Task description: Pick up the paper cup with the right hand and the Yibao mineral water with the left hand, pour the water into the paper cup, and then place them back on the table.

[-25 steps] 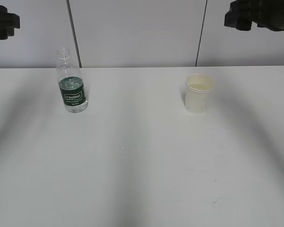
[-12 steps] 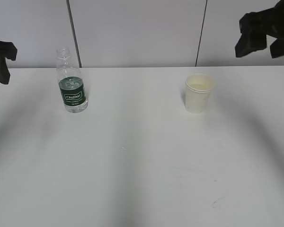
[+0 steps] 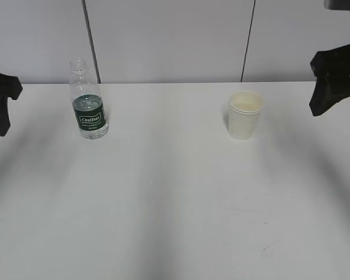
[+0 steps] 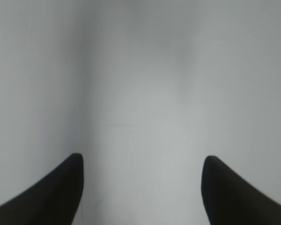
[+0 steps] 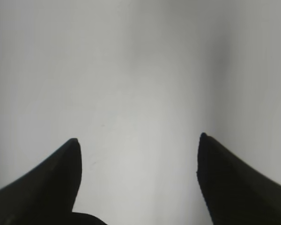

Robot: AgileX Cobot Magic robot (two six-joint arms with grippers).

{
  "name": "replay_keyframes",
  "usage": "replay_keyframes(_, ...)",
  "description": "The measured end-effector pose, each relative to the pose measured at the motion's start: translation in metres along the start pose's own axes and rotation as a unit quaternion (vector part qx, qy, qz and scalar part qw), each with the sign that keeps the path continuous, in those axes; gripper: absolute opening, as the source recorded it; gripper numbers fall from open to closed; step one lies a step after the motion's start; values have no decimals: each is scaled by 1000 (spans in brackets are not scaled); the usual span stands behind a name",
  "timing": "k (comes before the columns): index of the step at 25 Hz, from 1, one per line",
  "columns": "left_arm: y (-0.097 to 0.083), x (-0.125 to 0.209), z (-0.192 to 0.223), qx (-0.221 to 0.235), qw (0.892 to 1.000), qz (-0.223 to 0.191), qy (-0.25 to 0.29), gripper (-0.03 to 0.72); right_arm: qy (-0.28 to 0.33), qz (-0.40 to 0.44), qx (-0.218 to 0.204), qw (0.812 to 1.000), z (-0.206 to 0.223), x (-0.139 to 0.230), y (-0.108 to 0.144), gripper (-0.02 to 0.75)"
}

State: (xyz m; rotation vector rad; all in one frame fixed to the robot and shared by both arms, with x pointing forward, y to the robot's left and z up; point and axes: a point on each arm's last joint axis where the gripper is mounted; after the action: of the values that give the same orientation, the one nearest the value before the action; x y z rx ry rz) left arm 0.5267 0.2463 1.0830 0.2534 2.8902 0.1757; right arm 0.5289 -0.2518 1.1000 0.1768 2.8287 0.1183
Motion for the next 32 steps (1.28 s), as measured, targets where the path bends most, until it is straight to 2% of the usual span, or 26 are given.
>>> replay_keyframes(3, -2, 0, 2, 8, 1000, 6, 4, 474, 19, -2, 5, 1000, 0, 4, -1, 595)
replay_keyframes(10, -3, 0, 0, 14, 1000, 14, 3, 454, 21, -6, 6, 1000, 0, 4, -1, 595)
replay_keyframes(13, -4, 2, -5, 26, 1000, 14, -5, 451, 24, -1, -7, 1000, -1, 5, 1, 595)
replay_keyframes(17, -5, 20, -16, 46, 999, 10, -15, 451, 22, -1, -17, 1000, -7, 14, 0, 595)
replay_keyframes(22, -1, 59, -28, 46, 999, 9, -27, 449, 16, 1, -29, 999, -23, 57, -10, 595)
replay_keyframes(32, 12, 137, -89, 49, 986, -4, -160, 449, -74, -5, -56, 996, -67, 149, -36, 595)
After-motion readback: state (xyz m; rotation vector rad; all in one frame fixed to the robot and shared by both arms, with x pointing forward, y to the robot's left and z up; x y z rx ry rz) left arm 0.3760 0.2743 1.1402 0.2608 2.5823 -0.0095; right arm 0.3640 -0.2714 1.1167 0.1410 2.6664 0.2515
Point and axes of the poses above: a point on each arm's last joint axis where the gripper is mounted, z pointing out along that axis toward the gripper, y along the wrist's bending axis when the last joint is at zero, x = y × z, and after that the axes turned 9 degrees about z, right-handed
